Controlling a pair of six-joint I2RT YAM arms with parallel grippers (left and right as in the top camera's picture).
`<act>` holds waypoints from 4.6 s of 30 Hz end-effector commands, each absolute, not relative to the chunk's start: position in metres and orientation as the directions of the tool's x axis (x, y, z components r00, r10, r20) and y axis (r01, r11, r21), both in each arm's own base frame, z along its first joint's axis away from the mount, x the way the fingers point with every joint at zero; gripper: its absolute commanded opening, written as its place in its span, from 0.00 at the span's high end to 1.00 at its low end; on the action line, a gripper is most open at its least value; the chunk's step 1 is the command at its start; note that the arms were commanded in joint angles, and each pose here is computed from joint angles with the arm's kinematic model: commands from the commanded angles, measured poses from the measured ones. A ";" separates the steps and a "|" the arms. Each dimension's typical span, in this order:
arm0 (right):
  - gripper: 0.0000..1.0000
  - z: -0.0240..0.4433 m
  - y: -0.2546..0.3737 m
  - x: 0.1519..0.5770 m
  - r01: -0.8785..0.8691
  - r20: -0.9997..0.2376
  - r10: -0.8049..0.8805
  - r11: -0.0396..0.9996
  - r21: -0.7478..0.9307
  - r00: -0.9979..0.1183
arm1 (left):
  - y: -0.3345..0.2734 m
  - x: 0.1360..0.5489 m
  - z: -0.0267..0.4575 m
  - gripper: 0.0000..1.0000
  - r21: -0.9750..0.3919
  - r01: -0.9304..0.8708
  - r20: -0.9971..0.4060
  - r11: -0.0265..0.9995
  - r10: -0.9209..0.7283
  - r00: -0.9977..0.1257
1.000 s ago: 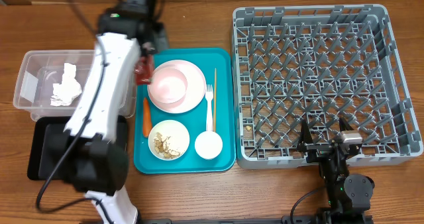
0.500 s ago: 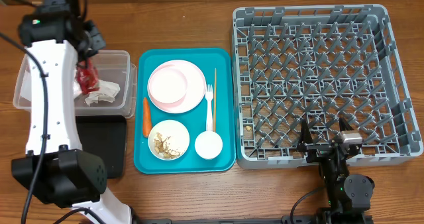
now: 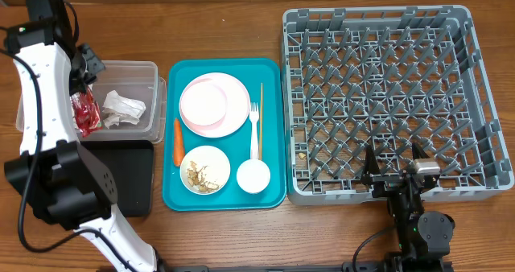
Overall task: Sort waste into correct bins and load items into the dishwasher
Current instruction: 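Carry the red wrapper to the clear bin and release it, then move the left gripper to the rice bowl and grasp its rim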
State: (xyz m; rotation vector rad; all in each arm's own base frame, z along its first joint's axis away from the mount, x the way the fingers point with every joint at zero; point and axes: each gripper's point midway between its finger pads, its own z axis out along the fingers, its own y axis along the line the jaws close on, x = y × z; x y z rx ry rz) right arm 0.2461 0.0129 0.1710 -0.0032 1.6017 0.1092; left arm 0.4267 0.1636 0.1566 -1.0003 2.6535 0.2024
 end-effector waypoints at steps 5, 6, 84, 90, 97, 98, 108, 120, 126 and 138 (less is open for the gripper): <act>0.00 0.170 0.012 0.246 -0.068 -0.997 0.070 0.995 0.072 -0.026 | 0.177 0.431 0.130 0.91 0.054 -0.673 -0.291 0.738 -0.633 -0.717; 0.00 0.170 0.012 0.246 -0.068 -0.997 0.070 0.995 0.072 -0.026 | 0.177 0.431 0.130 0.90 0.054 -0.673 -0.292 0.738 -0.633 -0.717; 0.00 0.170 0.012 0.246 -0.068 -0.997 0.070 0.995 0.072 -0.026 | -0.143 0.295 0.149 0.60 0.094 -0.166 -0.005 0.982 -0.167 -0.986; 0.00 0.170 0.012 0.246 -0.068 -0.997 0.070 0.995 0.072 -0.026 | -0.146 0.289 0.111 0.61 0.083 -0.166 0.030 0.983 -0.169 -0.985; 0.00 0.170 0.012 0.246 -0.068 -0.997 0.070 0.995 0.072 -0.026 | -0.144 0.279 0.093 0.61 0.091 -0.179 0.063 0.980 -0.185 -0.981; 0.00 0.170 0.012 0.246 -0.068 -0.997 0.070 0.995 0.072 -0.026 | -0.144 0.279 0.092 0.61 0.089 -0.181 0.062 0.979 -0.187 -0.980; 0.00 0.170 0.012 0.246 -0.068 -0.997 0.070 0.995 0.072 -0.026 | -0.142 0.274 0.074 0.62 0.091 -0.188 0.071 0.978 -0.195 -0.978; 0.00 0.170 0.012 0.246 -0.068 -0.997 0.070 0.995 0.072 -0.026 | -0.143 0.276 0.051 0.64 0.073 -0.218 0.046 0.973 -0.221 -0.974; 0.00 0.170 0.012 0.246 -0.068 -0.997 0.070 0.995 0.072 -0.026 | -0.143 0.277 0.041 0.65 0.064 -0.225 0.034 0.972 -0.227 -0.973; 0.00 0.170 0.012 0.246 -0.068 -0.997 0.070 0.995 0.072 -0.026 | -0.139 0.271 0.026 0.69 0.075 -0.224 0.034 0.972 -0.227 -0.973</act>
